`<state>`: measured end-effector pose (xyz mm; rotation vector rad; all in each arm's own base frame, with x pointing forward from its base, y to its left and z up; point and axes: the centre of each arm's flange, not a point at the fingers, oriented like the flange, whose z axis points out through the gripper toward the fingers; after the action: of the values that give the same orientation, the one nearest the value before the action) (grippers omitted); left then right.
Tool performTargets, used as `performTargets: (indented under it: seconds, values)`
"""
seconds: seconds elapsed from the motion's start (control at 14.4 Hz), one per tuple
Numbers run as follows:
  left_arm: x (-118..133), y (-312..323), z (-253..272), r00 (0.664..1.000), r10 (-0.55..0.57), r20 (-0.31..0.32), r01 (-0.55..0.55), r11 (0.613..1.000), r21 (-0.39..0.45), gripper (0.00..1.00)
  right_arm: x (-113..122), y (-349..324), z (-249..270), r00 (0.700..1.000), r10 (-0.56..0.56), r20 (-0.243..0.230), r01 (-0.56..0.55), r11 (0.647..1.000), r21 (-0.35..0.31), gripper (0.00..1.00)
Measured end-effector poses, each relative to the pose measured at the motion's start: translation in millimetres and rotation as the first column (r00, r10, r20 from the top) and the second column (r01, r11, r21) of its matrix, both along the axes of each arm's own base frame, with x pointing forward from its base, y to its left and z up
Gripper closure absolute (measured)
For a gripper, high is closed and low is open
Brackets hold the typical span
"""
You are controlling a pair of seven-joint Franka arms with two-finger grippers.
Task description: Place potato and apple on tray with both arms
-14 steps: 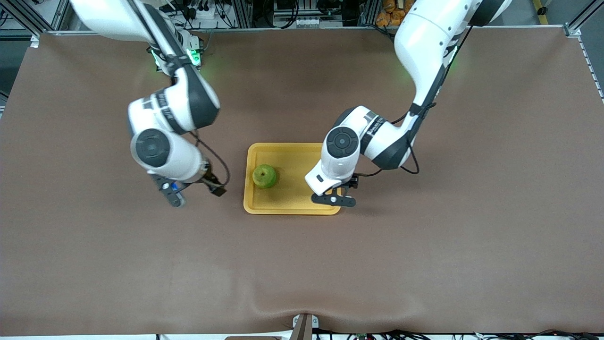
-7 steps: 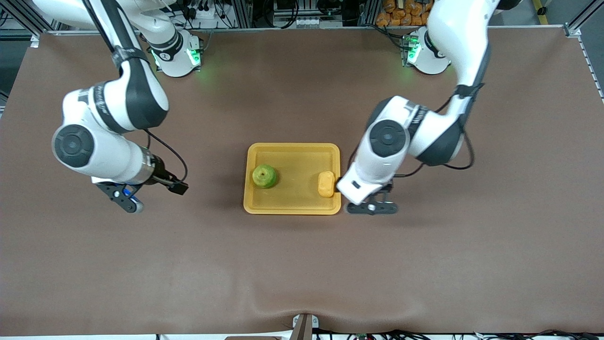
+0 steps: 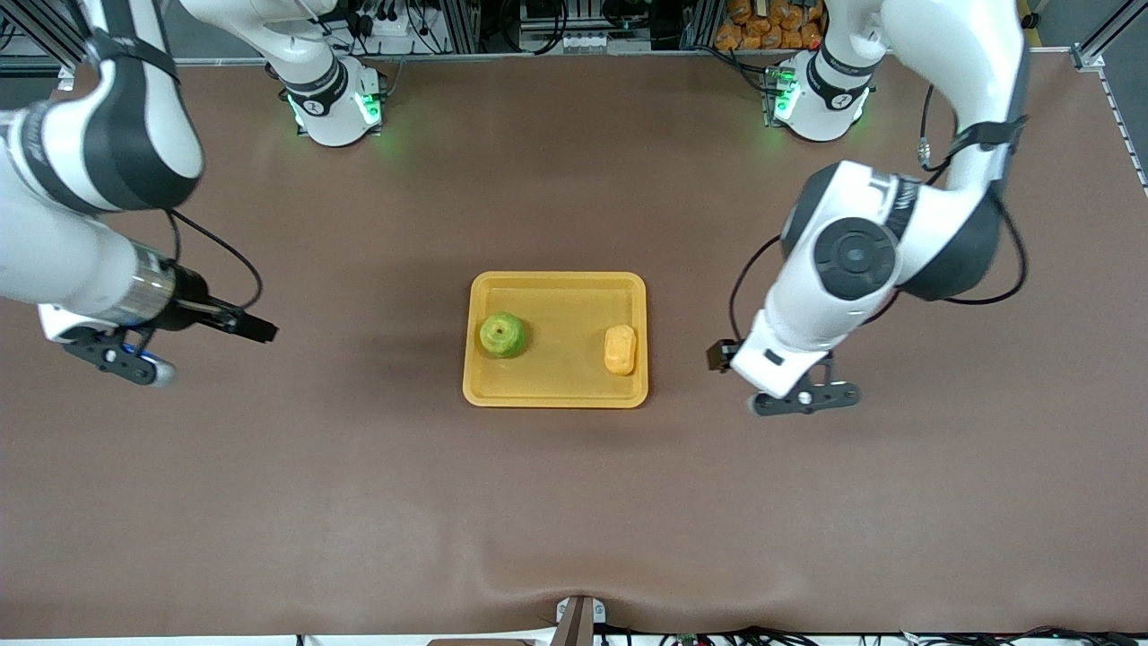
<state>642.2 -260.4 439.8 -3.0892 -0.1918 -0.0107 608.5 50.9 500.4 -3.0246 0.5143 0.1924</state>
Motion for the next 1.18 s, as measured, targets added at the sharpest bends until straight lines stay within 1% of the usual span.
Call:
performTargets:
  seconds: [0.21, 0.56, 0.69, 0.83, 1.04, 1.18]
  values:
    - [-0.9, 27.6, 28.3, 0.999, 0.038, 0.002, -0.038, 0.999, 0.003, 0.00, -15.9, -26.1, 32.2, 0.993, 0.116, 0.019, -0.116, 0.993, 0.017, 0.00]
    - [-2.0, 66.8, 65.4, 0.995, 0.095, 0.023, -0.095, 0.996, -0.001, 0.00, -55.5, -50.7, 93.9, 0.966, 0.252, 0.053, -0.253, 0.967, 0.026, 0.00]
    - [-2.7, 84.2, 77.5, 0.994, 0.108, 0.026, -0.108, 0.994, 0.000, 0.00, -68.1, -60.9, 111.7, 0.958, 0.283, 0.037, -0.284, 0.958, 0.027, 0.00]
    - [-6.4, 99.7, 88.0, 0.996, 0.089, 0.011, -0.089, 0.996, 0.008, 0.00, -77.4, -63.7, 132.5, 0.956, 0.292, 0.019, -0.293, 0.956, 0.030, 0.00]
    - [-11.1, 128.7, 106.1, 0.999, 0.040, 0.000, -0.040, 0.999, 0.013, 0.00, -81.6, -63.0, 142.4, 0.955, 0.297, 0.011, -0.298, 0.954, 0.032, 0.00]
    - [-15.9, 149.5, 119.1, 0.999, 0.032, -0.007, -0.032, 0.999, 0.017, 0.00, -81.5, -63.0, 142.1, 0.954, 0.299, 0.009, -0.299, 0.954, 0.029, 0.00]
